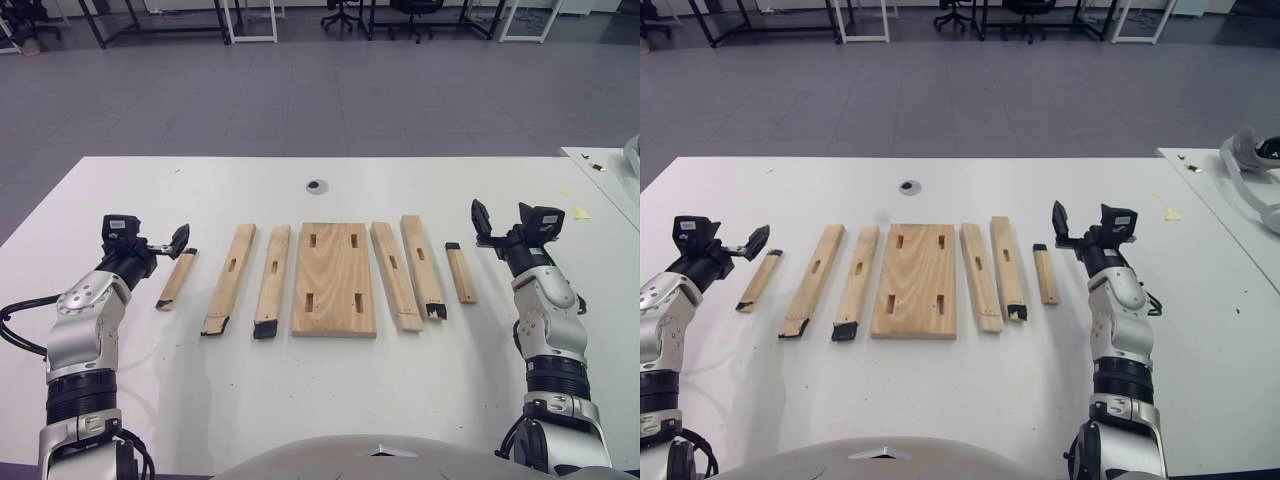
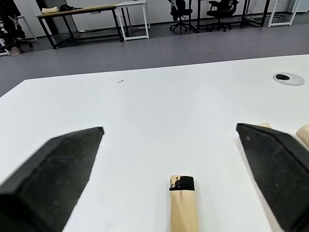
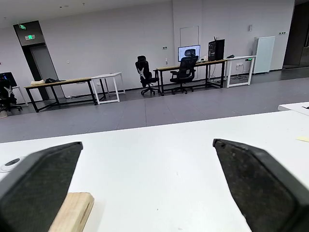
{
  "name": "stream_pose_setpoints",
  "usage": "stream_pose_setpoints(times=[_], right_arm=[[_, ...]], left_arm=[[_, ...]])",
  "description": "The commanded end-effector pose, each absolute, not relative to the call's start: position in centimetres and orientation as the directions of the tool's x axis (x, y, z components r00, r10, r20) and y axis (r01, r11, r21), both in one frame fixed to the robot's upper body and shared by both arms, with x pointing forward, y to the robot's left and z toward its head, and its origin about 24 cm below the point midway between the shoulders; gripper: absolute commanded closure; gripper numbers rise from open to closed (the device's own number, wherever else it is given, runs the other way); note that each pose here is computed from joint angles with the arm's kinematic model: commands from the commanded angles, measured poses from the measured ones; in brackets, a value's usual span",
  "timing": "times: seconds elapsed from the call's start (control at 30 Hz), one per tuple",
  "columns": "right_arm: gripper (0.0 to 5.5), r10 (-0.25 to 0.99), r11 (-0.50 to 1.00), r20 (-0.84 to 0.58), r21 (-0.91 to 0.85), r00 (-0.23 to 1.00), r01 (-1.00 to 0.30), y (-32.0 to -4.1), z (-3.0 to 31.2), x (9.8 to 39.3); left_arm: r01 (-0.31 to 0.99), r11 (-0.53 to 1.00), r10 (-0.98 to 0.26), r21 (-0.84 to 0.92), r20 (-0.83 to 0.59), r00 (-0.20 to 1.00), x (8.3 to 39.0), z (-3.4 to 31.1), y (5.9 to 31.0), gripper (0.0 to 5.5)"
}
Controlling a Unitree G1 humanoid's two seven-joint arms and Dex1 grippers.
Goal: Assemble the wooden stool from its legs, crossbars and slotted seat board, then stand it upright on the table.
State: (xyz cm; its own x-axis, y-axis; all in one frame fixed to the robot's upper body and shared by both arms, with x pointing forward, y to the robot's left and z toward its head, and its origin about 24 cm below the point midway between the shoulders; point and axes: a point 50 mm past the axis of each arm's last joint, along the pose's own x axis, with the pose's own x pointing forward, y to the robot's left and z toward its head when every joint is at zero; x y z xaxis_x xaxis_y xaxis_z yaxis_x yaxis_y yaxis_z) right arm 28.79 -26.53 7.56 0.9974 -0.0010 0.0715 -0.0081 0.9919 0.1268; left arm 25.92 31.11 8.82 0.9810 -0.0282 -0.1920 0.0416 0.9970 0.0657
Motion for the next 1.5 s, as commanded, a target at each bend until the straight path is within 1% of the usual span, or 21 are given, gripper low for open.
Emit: stream_pose_setpoints(times=[0.03,0.7,0.93,1.1,1.37,1.5], right_arm=[[0.46,0.004,0.994,0.081,0.113,0.997,-0.013,-26.5,8.0,28.9],[0.46,0.003,0.994,0.084,0.105,0.996,-0.012,-26.4,8.2,29.0],[0.46,-0.002,0.995,0.087,0.099,0.996,-0.007,-26.5,8.2,28.9],[0.46,-0.002,0.995,0.087,0.095,0.996,-0.007,-26.7,8.3,29.1],[0.46,-0.009,0.996,0.081,0.089,0.997,0.001,-27.0,8.2,28.8],[0.46,-0.009,0.996,0.079,0.088,0.997,0.002,-26.9,8.2,28.8]], left_arm=[[0.042,0.996,-0.025,0.075,-0.216,0.976,25.4,8.2,31.3,0.44],[0.053,0.996,-0.033,0.077,-0.24,0.97,25.3,7.6,31.2,0.44],[0.05,0.996,-0.032,0.073,-0.228,0.973,25.7,7.5,30.8,0.44],[0.045,0.995,-0.022,0.089,-0.238,0.971,25.4,7.4,31.2,0.44],[0.054,0.993,-0.018,0.105,-0.317,0.948,24.5,5.9,31.7,0.44],[0.06,0.992,-0.02,0.113,-0.333,0.943,24.3,5.7,31.8,0.44]])
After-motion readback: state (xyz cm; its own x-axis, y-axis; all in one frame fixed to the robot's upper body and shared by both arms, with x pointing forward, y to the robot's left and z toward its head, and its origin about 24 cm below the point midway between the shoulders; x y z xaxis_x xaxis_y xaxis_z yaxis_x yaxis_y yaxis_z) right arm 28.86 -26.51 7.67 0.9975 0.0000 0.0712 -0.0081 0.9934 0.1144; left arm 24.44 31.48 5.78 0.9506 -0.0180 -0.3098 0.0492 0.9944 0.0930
